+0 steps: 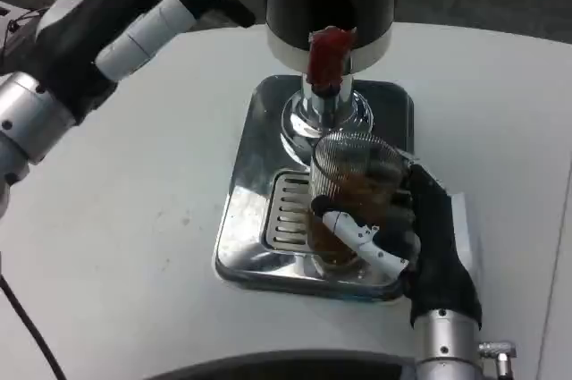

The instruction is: Grasp the cup under the faucet to collect the drink, then remove the cup.

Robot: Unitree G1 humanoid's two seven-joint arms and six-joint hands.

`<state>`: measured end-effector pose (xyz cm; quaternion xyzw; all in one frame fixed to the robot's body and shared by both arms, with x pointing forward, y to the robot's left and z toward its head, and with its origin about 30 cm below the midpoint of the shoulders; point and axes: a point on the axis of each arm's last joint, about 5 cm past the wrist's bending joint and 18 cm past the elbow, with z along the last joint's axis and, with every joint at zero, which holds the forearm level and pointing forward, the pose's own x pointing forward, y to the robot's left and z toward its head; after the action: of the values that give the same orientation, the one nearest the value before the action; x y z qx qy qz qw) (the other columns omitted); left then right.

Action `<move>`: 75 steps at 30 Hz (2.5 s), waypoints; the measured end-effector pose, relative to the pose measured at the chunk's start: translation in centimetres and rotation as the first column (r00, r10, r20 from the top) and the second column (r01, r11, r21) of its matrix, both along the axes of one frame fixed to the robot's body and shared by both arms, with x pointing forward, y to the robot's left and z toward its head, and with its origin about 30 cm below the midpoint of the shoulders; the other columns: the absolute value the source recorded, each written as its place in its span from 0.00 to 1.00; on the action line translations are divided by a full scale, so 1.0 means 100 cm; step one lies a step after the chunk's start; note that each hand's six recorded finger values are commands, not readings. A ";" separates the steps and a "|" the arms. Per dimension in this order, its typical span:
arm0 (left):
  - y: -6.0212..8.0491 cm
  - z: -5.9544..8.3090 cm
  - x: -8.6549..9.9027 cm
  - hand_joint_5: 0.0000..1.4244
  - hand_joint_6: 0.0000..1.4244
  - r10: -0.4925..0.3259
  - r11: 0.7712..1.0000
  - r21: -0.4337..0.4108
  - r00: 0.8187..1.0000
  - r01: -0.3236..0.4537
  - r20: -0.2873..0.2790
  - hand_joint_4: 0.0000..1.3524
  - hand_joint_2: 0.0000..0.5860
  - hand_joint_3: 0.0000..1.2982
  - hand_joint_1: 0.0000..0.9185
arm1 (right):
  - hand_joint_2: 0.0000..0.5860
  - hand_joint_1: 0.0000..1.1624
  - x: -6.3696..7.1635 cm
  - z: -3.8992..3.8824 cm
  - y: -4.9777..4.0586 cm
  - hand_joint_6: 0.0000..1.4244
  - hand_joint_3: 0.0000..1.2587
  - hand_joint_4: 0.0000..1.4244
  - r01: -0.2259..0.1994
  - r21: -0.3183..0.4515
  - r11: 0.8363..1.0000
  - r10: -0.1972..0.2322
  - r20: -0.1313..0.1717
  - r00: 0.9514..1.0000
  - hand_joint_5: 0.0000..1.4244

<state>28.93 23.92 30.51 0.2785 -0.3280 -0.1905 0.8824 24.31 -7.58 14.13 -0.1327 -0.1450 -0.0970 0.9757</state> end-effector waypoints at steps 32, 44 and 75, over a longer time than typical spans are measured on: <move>0.038 -0.069 -0.041 0.34 0.31 0.248 0.966 -0.023 0.952 -0.256 -0.177 0.27 0.01 0.24 0.00 | 0.39 0.68 -0.036 -0.0047 -0.0294 0.53 0.57 0.58 0.006 -0.001 1.000 -0.006 -0.006 1.000 0.63; 0.041 -0.082 -0.056 0.25 0.23 0.339 0.938 0.124 0.931 -0.323 -0.136 0.21 0.03 0.21 0.00 | 0.38 0.70 -0.052 0.0037 -0.0368 0.55 0.58 0.59 -0.020 -0.029 0.999 0.021 0.047 0.999 0.64; -0.013 -0.112 -0.108 0.09 0.11 0.314 0.878 0.382 0.949 -0.289 -0.003 0.05 0.07 0.12 0.00 | 0.31 0.79 -0.066 0.0295 -0.0675 0.57 0.59 0.58 -0.182 -0.269 0.946 0.218 0.111 0.970 0.67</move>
<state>18.12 22.62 19.27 0.4842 -0.2092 -0.1192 0.8412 17.67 -14.32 17.08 -0.2353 -0.2367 0.0133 0.9426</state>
